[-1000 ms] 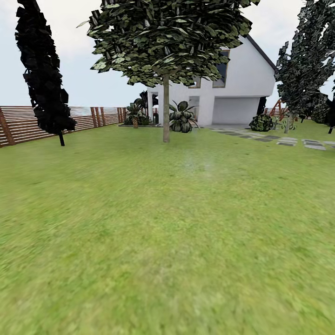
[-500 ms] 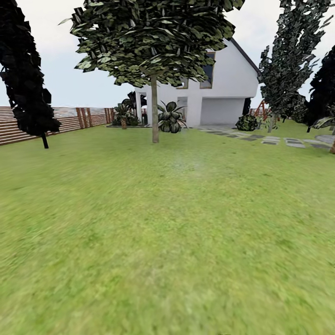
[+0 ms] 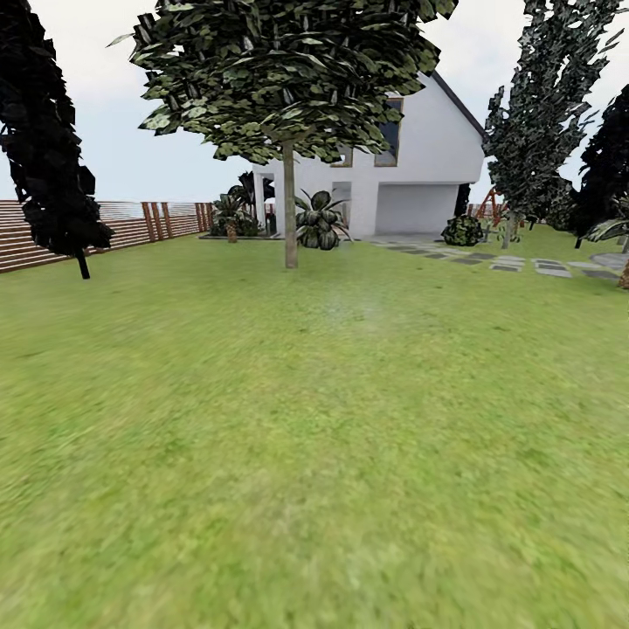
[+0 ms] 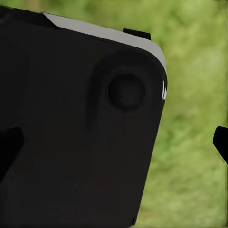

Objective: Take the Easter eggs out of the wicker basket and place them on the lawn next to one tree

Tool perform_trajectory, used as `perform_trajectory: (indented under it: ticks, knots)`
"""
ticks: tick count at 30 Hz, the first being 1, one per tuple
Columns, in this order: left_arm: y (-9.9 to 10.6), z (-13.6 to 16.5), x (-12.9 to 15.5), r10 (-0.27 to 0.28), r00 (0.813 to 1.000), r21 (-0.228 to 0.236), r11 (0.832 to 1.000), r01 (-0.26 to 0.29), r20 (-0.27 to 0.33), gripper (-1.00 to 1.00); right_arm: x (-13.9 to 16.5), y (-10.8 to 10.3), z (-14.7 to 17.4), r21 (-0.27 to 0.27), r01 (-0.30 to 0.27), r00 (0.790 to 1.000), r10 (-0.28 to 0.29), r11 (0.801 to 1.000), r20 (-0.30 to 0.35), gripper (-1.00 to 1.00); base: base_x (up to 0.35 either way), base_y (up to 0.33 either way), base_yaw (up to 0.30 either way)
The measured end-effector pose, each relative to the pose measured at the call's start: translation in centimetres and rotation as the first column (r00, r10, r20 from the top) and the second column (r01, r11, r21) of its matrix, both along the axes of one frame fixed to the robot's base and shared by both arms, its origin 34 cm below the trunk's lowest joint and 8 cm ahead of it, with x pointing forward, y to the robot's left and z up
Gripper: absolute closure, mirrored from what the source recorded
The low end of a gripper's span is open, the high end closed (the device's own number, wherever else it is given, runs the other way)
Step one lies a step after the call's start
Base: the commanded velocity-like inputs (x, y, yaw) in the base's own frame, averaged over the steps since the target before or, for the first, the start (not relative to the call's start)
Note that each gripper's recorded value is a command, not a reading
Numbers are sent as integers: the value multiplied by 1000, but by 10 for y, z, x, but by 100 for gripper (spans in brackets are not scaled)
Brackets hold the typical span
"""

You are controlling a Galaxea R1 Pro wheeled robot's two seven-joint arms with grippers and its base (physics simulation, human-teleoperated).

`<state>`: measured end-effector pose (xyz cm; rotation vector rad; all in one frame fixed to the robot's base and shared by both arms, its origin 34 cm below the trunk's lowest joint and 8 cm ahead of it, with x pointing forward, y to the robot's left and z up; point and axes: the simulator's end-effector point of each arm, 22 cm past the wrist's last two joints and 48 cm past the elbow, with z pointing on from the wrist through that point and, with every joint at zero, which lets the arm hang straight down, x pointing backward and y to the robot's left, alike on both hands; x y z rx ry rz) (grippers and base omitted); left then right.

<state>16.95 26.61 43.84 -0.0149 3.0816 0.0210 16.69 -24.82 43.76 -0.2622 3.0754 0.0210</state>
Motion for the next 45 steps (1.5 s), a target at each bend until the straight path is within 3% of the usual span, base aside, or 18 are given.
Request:
perform_trajectory:
  ticks: [8, 14, 45]
  knots:
    - [-1, 0, 0, 0, 1000, -1, 1000, 0, -1, -100, 5, 4, 0, 7, -2, 1000, 2, 1000, 21, -100, 0, 0, -45]
    - [-1, 0, 0, 0, 1000, -1, 1000, 0, -1, -100, 7, 2, 1, 6, 20, 999, -20, 1000, 33, -100, 0, 0, -273]
    - [-1, 0, -3, 0, 1000, -1, 1000, 0, -7, -100, 5, 4, 0, 8, 19, 999, -20, 1000, 27, -100, 0, 0, -288]
